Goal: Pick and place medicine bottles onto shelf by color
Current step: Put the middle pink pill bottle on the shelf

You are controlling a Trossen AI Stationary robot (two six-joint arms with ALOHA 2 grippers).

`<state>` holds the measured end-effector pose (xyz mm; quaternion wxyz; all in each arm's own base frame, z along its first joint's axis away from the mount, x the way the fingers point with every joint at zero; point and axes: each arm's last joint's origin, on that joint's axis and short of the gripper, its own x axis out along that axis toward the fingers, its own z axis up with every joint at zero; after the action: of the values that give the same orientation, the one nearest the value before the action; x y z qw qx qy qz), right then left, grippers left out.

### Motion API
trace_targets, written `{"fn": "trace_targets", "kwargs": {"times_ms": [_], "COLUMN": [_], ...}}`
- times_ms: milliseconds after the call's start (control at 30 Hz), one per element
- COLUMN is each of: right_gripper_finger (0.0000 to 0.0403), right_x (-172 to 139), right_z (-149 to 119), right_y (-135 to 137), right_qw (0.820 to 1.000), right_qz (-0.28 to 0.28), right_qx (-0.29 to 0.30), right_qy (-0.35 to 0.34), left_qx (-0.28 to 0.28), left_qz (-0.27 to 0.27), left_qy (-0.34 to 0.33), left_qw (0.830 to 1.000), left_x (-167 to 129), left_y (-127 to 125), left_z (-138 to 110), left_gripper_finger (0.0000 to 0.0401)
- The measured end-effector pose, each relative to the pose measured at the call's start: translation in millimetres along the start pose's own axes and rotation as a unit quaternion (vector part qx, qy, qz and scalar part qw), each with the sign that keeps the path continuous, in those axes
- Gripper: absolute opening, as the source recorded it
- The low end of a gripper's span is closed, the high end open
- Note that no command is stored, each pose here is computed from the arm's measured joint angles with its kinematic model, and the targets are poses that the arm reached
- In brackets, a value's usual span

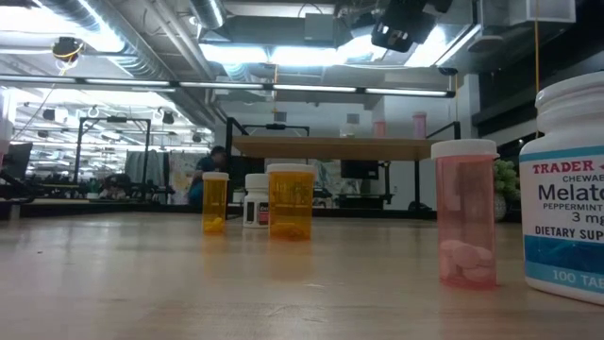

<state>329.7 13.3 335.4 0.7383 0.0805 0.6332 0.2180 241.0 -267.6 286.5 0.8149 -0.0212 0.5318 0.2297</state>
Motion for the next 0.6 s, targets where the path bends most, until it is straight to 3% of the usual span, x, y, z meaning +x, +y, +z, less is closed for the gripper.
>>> {"fn": "trace_targets", "kwargs": {"times_ms": [267,600], "right_gripper_finger": [0.0179,0.0179], "right_x": [0,0], "right_z": [-8,-8], "right_y": [1,1], "right_qw": [0.999,0.999], "right_qz": [0.007,0.007], "right_qx": [-0.008,-0.011], "right_qy": [0.037,0.037], "left_qx": [-0.059,-0.066], "left_qz": [-0.037,-0.039], "left_qy": [-0.006,0.022], "left_qw": [0.998,0.997], "left_x": [14,18], "left_y": [-2,1], "left_z": [27,32], "left_gripper_finger": [0.0044,0.0044]}}
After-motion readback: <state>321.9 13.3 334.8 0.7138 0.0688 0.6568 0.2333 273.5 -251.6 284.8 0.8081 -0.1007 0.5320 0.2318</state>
